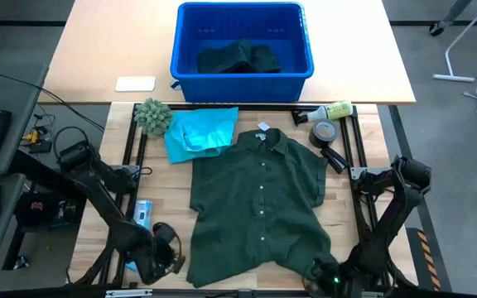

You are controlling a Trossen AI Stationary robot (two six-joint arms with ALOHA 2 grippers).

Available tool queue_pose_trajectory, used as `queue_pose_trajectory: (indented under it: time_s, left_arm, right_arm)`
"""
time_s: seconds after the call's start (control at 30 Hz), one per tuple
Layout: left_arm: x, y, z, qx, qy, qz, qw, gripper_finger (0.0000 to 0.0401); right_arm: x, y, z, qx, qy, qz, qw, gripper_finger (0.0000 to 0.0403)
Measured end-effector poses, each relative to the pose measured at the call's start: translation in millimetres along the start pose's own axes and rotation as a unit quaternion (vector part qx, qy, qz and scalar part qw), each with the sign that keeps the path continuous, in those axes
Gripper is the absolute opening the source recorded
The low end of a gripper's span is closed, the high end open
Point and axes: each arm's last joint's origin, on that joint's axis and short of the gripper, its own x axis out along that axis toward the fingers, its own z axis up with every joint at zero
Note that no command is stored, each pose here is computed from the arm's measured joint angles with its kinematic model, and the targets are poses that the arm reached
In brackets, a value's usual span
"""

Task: Fold laundry
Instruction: Fold the green polo shirt from the blue laundry bin

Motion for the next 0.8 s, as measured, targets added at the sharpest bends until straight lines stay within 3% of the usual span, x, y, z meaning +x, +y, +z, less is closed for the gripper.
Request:
queue_pose_trajectory:
  time_s: [0.13,0.2,0.3,0.37,0.5,0.6,0.73,0.8]
  left_arm:
    - [11,-23,38,0.072,-0.040,-0.017,0.996,0.0000]
    - [24,-34,61,0.119,-0.055,-0.022,0.991,0.0000]
    - [40,-53,98,0.183,-0.094,-0.056,0.977,0.0000]
    - [46,-65,119,0.229,-0.144,-0.086,0.959,0.0000]
    - [54,-83,154,0.286,-0.232,-0.124,0.921,0.0000]
    - [71,-87,179,0.284,-0.244,-0.139,0.917,0.0000]
    - [101,-90,199,0.286,-0.220,-0.174,0.916,0.0000]
    - [116,-94,202,0.300,-0.205,-0.174,0.915,0.0000]
  right_arm:
    - [-18,0,28,0.007,-0.096,-0.102,0.990,0.0000]
    - [-17,2,41,0.011,-0.110,-0.121,0.986,0.0000]
    - [-6,10,54,-0.020,-0.061,-0.104,0.993,0.0000]
    - [3,14,59,-0.025,-0.038,-0.073,0.996,0.0000]
    - [17,6,64,0.019,-0.054,-0.054,0.997,0.0000]
    - [25,-4,69,0.067,-0.077,-0.059,0.993,0.0000]
    - [34,2,74,0.080,-0.073,-0.003,0.994,0.0000]
    - [41,3,77,0.079,-0.077,-0.006,0.994,0.0000]
